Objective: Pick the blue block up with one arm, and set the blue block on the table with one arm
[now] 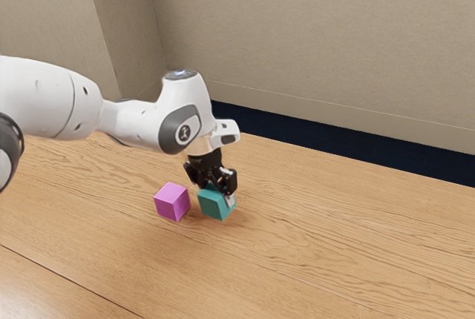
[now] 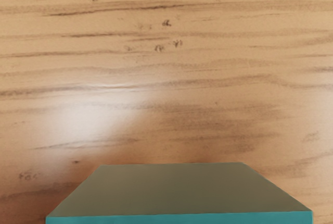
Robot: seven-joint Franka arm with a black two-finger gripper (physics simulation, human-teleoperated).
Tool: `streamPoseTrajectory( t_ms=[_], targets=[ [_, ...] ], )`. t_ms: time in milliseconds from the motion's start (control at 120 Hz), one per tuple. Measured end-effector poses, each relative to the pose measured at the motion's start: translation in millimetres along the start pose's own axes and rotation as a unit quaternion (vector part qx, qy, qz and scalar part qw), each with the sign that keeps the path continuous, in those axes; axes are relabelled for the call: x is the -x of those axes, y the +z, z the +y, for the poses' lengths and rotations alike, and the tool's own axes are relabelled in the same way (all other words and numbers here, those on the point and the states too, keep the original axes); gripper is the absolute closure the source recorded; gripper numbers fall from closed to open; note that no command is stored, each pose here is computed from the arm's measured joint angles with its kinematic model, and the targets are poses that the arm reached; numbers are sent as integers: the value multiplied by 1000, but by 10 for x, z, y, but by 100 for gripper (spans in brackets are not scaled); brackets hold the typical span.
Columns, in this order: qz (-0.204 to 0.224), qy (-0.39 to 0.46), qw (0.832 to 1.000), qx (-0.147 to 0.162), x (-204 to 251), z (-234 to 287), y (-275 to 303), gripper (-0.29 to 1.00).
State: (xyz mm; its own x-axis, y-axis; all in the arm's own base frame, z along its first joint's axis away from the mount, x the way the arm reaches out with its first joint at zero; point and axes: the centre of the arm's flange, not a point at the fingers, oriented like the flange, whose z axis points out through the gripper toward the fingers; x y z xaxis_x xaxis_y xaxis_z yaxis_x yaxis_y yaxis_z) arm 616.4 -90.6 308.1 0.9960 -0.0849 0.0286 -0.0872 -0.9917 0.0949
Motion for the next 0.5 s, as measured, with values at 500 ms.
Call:
streamPoseTrajectory(
  t_ms=[500],
  targets=[
    [7, -25, 1000, 9, -4, 15, -133, 10]
  ],
)
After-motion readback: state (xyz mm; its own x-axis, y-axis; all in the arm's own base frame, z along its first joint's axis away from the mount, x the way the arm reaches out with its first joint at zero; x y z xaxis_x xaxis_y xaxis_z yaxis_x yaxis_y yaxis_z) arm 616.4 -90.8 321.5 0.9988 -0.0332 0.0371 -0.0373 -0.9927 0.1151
